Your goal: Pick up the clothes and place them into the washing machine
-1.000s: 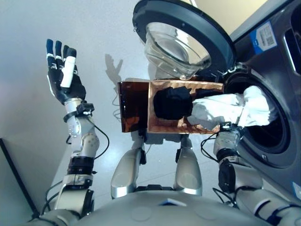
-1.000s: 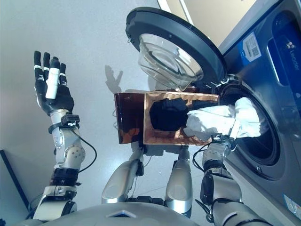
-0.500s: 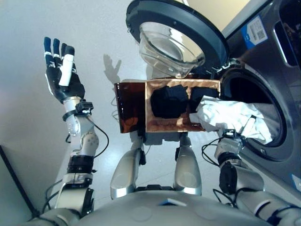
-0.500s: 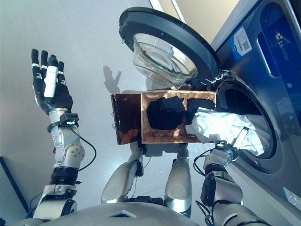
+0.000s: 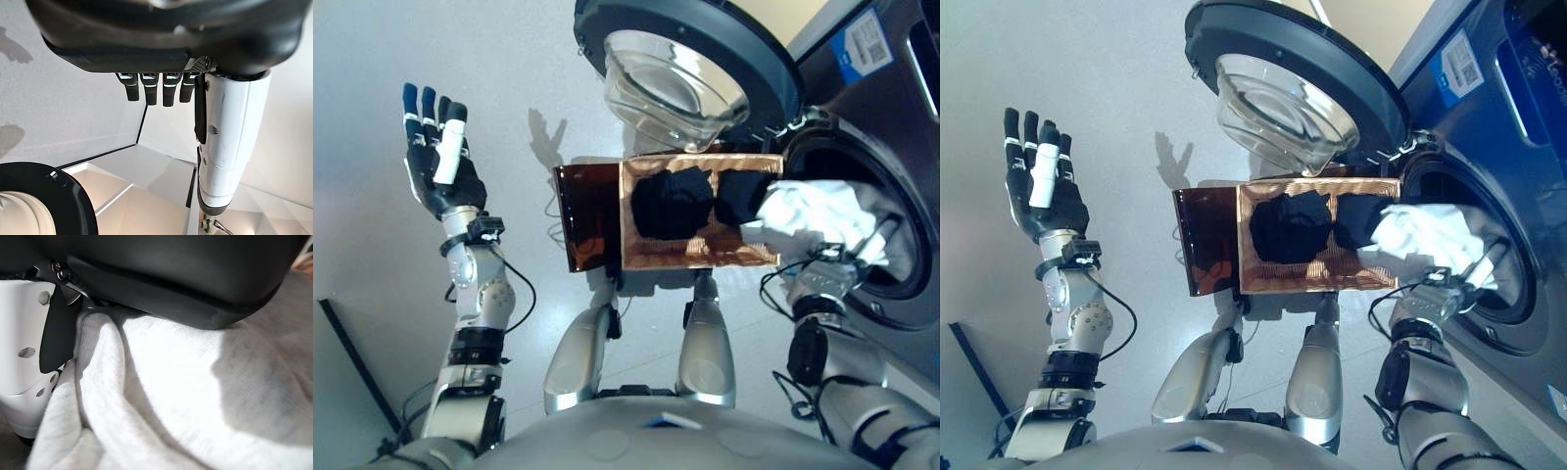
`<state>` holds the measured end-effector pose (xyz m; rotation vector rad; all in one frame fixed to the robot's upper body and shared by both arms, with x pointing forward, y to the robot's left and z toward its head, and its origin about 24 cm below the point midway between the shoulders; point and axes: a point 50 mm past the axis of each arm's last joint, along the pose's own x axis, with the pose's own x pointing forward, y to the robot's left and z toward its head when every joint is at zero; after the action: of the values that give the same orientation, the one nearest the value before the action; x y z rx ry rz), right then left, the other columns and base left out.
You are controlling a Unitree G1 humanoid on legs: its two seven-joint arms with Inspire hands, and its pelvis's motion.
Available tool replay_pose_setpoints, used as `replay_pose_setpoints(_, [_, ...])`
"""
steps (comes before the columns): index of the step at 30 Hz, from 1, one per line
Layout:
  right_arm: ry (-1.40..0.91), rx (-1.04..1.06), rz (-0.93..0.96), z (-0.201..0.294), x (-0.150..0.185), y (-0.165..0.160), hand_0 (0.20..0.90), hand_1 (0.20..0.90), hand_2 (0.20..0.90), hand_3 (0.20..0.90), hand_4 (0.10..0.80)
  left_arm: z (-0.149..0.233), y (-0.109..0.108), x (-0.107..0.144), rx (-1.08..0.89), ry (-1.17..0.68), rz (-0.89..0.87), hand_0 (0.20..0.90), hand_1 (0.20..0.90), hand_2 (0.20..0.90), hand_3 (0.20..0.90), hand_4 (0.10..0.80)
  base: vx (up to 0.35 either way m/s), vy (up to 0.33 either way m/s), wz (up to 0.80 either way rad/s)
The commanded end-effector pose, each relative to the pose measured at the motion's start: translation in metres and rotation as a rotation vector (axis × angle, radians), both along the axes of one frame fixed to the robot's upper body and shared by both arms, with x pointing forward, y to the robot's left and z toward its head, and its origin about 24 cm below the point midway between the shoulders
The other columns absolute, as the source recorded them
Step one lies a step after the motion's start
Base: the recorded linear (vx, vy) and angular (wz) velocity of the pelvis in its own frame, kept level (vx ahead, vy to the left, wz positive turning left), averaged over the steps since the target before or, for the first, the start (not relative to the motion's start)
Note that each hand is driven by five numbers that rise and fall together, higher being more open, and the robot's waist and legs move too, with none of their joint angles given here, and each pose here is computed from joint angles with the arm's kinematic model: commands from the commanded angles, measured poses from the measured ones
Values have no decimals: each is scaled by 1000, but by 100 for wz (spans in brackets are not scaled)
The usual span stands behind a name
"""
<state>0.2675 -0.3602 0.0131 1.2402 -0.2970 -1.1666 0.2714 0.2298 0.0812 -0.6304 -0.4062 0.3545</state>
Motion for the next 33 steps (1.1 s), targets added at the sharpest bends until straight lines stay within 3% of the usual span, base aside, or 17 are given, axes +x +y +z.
replay_pose_setpoints(1, [-54, -351, -215, 82, -23, -66, 200, 200, 200, 200, 300, 41, 24, -13, 80, -247, 106, 900, 900, 900, 900, 800, 2, -6, -5])
replay_pose_setpoints(13, [-176, -483, -378, 162, -28, -87, 200, 200, 200, 200, 300, 44, 22, -13, 57, -269, 97, 900, 900, 900, 900, 800, 3, -2, -2])
replay_pose_setpoints(19, [-93, -383, -466, 168, -37, -101, 200, 200, 200, 200, 300, 43, 23, -14, 66, -255, 93, 900, 900, 900, 900, 800, 0, 0, 0])
replay_pose_setpoints(33, [6, -123, -428, 140, -10, -81, 200, 200, 200, 200, 300, 41, 30, -21, 31, -240, 111, 900, 900, 900, 900, 800, 0, 0, 0])
